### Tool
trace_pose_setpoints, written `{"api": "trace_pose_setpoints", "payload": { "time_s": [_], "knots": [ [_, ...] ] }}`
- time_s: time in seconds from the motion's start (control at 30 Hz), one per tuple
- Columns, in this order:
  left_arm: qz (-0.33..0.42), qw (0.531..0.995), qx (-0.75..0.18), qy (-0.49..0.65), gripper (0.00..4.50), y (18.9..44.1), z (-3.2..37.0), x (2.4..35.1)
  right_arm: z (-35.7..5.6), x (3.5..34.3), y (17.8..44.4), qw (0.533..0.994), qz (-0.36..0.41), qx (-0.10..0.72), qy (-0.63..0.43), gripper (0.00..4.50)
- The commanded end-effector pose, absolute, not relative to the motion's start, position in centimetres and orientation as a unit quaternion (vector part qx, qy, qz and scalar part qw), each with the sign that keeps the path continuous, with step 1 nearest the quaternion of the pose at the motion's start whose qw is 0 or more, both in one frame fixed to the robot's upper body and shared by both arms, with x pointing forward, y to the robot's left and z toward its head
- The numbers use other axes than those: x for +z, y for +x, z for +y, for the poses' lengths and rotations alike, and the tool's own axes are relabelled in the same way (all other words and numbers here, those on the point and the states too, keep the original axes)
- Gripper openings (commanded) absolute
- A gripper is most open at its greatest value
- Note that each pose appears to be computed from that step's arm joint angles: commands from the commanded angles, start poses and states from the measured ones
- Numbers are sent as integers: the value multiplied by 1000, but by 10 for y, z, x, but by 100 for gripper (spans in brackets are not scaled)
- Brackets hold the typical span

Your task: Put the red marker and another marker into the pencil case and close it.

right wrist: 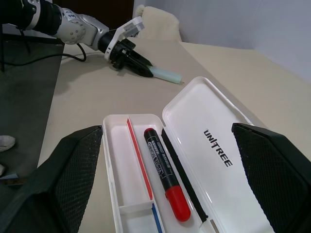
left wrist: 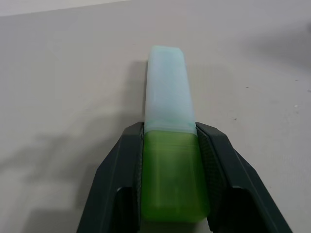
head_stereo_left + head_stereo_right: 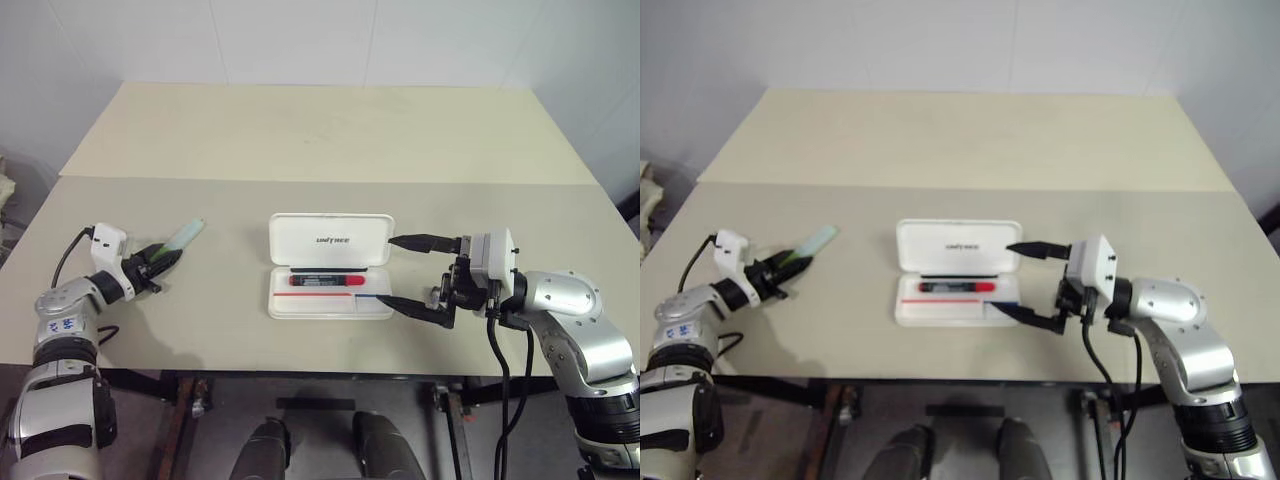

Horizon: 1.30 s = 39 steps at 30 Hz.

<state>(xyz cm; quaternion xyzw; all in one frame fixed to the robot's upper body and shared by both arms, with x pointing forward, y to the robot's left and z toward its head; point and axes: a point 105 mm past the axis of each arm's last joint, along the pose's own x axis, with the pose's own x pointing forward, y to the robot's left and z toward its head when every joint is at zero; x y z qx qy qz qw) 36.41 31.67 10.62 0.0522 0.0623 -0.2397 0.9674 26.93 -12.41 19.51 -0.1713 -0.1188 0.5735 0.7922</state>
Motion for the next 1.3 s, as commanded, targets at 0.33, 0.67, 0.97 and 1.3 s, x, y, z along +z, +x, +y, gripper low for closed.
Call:
{"api": "trace_pose_setpoints", "payload": {
  "time_s": [0.33,0.67,0.97,1.3],
  "knots": [
    [-86,903,-408,102,128,343,246,180,-159,187,272,802,-103,556,-195,450],
    [-65,825,-554,95,128,292,175,189,-188,180,277,831,-78,514,-196,450],
    [-25,751,-646,136,128,301,125,165,-196,174,270,850,-74,485,-193,450],
    [-1,689,-705,172,128,319,112,146,-187,176,261,862,-89,461,-190,450]
  ]
}}
